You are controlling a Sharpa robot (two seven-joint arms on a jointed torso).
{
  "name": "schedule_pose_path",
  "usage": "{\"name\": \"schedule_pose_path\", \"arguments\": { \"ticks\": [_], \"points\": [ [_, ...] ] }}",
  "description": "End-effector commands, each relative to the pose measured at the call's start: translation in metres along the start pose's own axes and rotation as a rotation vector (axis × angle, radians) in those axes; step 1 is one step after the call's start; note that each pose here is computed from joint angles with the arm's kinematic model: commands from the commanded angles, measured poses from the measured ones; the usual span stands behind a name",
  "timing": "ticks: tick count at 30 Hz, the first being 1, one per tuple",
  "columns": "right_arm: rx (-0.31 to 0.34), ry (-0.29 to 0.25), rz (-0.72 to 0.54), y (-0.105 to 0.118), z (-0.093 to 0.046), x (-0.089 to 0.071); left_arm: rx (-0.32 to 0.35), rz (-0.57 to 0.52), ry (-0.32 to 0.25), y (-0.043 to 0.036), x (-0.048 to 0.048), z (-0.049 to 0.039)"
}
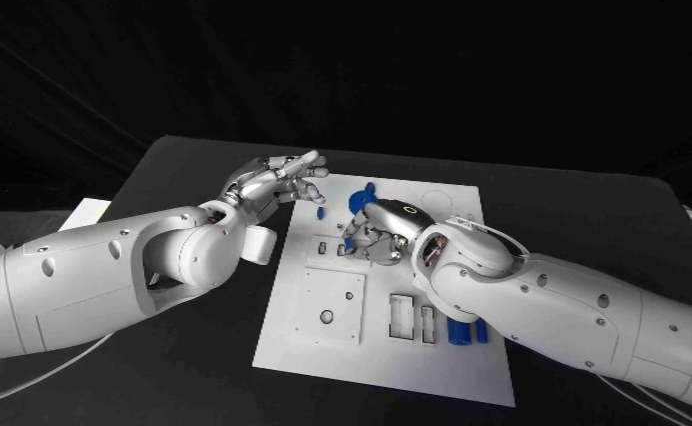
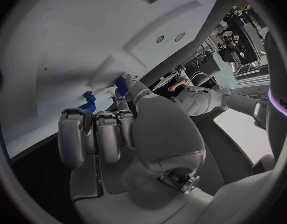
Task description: Assemble the parts on the task board
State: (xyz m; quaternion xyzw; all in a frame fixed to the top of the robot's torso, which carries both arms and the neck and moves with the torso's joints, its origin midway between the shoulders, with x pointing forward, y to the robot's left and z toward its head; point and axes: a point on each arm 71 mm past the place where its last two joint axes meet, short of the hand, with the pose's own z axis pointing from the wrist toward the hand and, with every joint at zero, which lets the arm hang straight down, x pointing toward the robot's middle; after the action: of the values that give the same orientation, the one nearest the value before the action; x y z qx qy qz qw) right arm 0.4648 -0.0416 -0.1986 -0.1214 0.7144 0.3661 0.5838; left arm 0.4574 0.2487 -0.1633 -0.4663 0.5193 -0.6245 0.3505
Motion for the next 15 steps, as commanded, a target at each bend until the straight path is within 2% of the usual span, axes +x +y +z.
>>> {"name": "schedule_pose_path", "arguments": {
  "ticks": [1,15],
  "points": [
    [0.019,0.048,-0.037,-0.0022,0.0003,0.0054,0.008,-0.013,0.025,-0.0006,0.0032,0.0005],
    [0.036,0.074,-0.077,-0.0053,0.0006,0.0082,0.01,-0.013,0.025,-0.0006,0.004,0.0007]
  ]
}}
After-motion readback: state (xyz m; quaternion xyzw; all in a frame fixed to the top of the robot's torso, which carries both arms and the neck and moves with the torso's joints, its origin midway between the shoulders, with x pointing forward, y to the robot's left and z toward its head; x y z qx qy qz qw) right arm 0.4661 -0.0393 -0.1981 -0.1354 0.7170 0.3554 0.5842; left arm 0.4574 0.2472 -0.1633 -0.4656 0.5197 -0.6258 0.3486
